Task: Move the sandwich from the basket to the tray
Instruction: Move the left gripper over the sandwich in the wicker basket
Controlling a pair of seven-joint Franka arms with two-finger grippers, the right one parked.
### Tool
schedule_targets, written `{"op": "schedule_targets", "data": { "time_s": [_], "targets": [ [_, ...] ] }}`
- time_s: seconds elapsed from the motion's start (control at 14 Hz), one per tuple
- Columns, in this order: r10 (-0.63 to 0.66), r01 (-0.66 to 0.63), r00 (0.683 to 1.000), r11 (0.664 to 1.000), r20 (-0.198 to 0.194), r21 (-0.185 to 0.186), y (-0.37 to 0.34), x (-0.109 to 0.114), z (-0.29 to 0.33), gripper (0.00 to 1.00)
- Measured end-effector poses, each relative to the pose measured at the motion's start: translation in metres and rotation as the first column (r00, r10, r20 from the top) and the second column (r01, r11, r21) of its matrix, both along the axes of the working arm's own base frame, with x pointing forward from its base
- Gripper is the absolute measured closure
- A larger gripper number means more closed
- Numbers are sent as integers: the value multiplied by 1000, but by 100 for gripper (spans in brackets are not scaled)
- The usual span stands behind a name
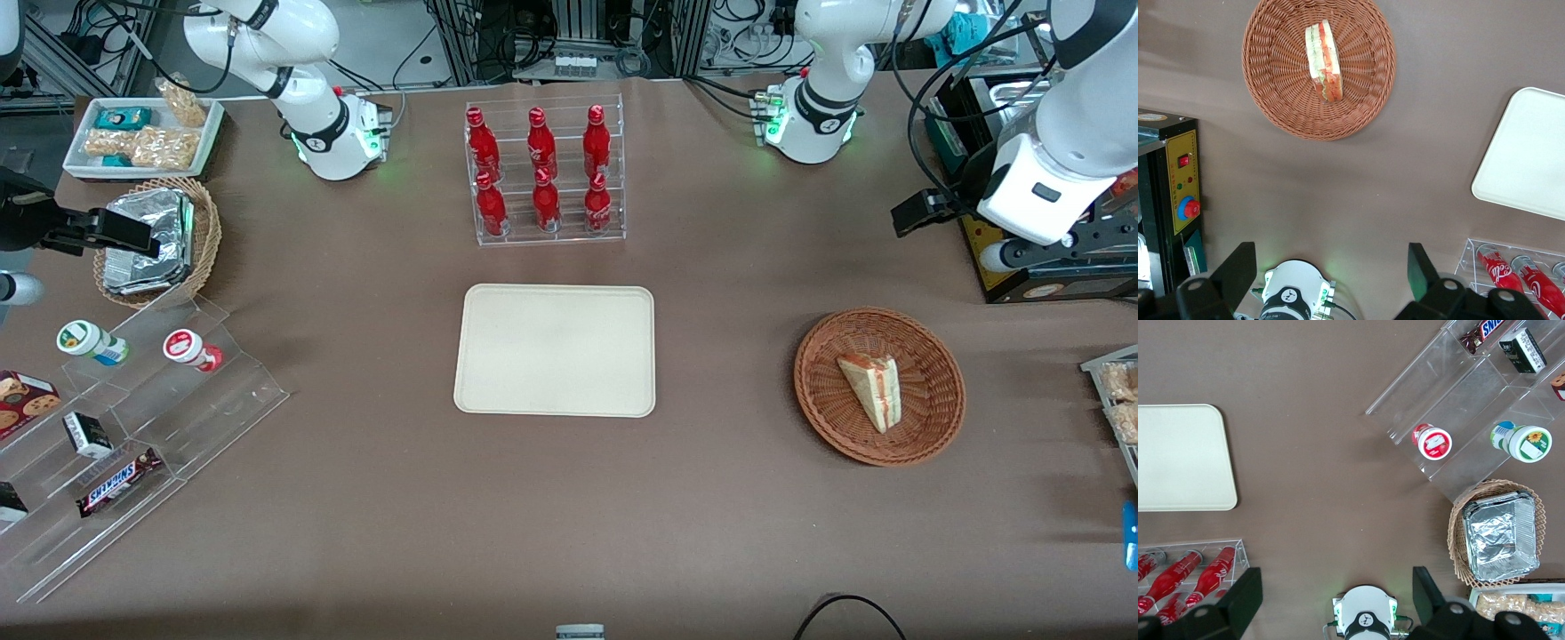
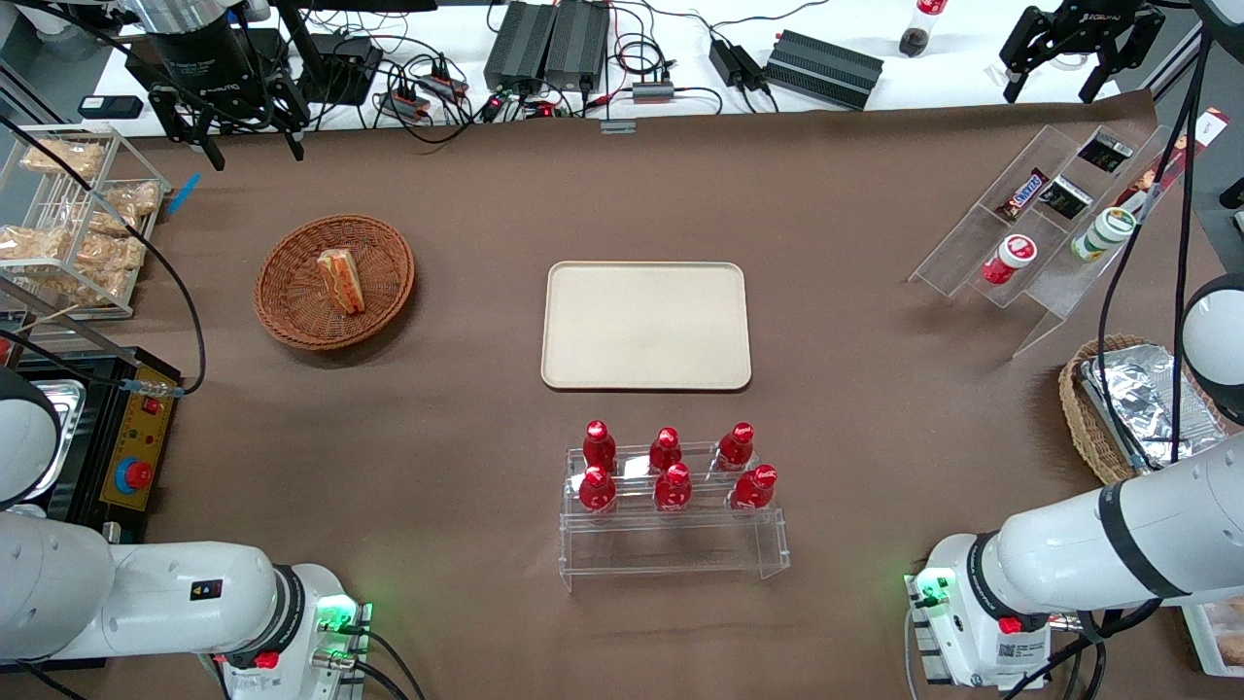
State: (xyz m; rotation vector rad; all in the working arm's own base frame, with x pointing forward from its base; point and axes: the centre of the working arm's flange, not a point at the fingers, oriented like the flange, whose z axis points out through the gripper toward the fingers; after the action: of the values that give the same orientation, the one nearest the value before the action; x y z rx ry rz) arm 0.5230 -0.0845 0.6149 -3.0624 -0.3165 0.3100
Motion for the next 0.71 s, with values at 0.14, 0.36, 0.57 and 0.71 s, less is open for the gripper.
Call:
{"op": "schedule_targets", "data": {
  "time_s": [0.14,0.36,0.57,0.71],
  "targets": [
    [0,0,1000,1000,-2,0,0,0,0,0],
    [4,-4,1000,1000,-6,1,1,1,-2,0],
    [23,-23,999,1000,-32,6,10,2,-7,0],
    [51,-50,997,999,-64,13,24,7,-18,0]
  ]
}}
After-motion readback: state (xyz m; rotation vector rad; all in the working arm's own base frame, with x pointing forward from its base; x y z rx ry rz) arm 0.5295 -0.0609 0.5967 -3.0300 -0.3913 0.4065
